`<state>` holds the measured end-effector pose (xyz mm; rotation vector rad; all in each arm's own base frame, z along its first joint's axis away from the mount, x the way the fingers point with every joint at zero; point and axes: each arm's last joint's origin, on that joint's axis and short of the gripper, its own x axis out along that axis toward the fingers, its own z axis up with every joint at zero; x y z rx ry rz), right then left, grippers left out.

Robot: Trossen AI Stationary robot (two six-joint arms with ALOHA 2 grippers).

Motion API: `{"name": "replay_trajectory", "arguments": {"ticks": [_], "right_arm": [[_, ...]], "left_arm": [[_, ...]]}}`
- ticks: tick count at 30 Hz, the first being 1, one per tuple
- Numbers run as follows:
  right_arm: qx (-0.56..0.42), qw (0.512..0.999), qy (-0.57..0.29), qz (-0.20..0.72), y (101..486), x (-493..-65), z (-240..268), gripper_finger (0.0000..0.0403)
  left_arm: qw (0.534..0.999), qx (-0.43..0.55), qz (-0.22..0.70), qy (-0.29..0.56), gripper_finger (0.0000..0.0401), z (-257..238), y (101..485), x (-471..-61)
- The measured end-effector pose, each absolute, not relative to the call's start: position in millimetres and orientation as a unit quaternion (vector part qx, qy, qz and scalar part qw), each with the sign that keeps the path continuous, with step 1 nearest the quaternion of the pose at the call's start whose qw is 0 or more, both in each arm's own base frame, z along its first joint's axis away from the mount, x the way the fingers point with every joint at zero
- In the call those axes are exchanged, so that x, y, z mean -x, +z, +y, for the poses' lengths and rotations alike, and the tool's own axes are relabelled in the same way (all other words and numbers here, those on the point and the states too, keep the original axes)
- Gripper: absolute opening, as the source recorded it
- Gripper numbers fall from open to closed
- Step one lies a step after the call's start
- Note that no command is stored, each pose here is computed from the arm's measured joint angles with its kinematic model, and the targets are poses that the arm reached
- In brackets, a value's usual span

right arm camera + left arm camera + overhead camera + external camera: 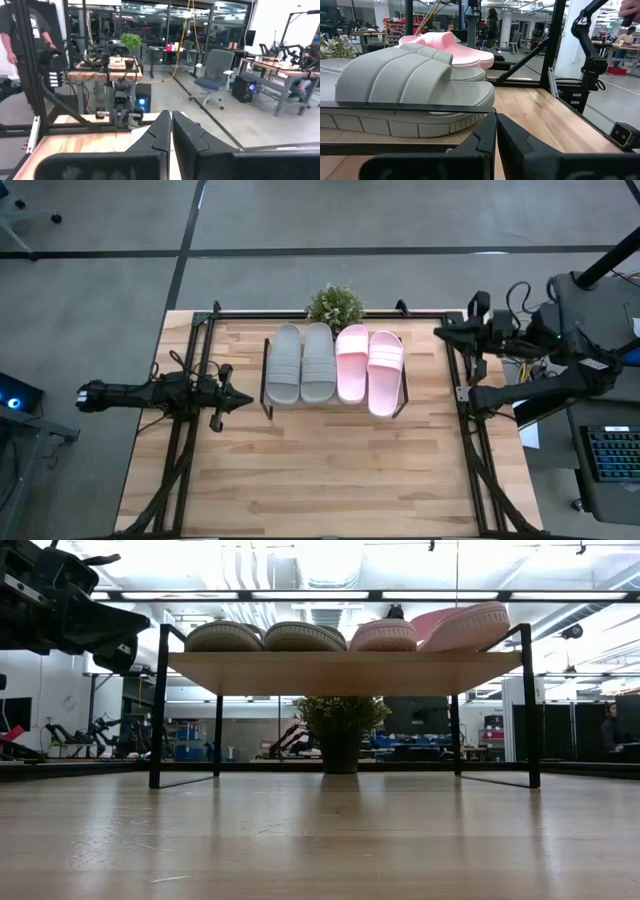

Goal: Pick and place slides into the shelf
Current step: Return to Home Position

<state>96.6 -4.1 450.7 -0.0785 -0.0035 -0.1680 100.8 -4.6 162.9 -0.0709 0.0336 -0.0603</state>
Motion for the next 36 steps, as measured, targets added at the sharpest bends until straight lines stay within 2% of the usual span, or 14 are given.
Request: {"name": "replay_trajectory", "arguments": {"ticks": [7, 12, 18, 22, 24, 26, 36], "right_arm": [[0.029, 0.998, -0.06, -0.013, 396.2, -65.5, -3.1, 0.0008], [0.008, 0.996, -0.046, -0.072, 352.0, -42.6, -2.4, 0.0008], [-0.004, 0.996, -0.034, -0.08, 291.6, -36.3, -1.9, 0.0008], [0.0, 0.998, -0.02, -0.061, 270.6, -53.5, -0.9, 0.0008], [0.009, 0.997, -0.007, -0.081, 268.3, -63.1, 0.0, 0.0008], [-0.001, 0.998, -0.001, -0.055, 252.9, -68.8, 0.3, 0.0008], [-0.048, 0.995, -0.003, -0.092, 210.5, -87.0, 0.2, 0.0008]], "left_arm": [[0.999, 0.035, 0.017, -0.03, 0.0, -4.6, 162.8, -100.8], [0.999, 0.035, 0.017, -0.03, 0.0, -4.6, 162.7, -100.8], [0.999, 0.035, 0.017, -0.03, 0.0, -4.6, 162.7, -100.8], [0.999, 0.035, 0.017, -0.03, 0.0, -4.6, 162.6, -100.8], [0.999, 0.035, 0.019, -0.03, 0.0, -4.6, 162.5, -101.0], [0.999, 0.035, 0.019, -0.029, 0.0, -4.5, 162.5, -101.1], [0.999, 0.035, 0.023, -0.028, 0.0, -4.5, 161.7, -101.9]]}}
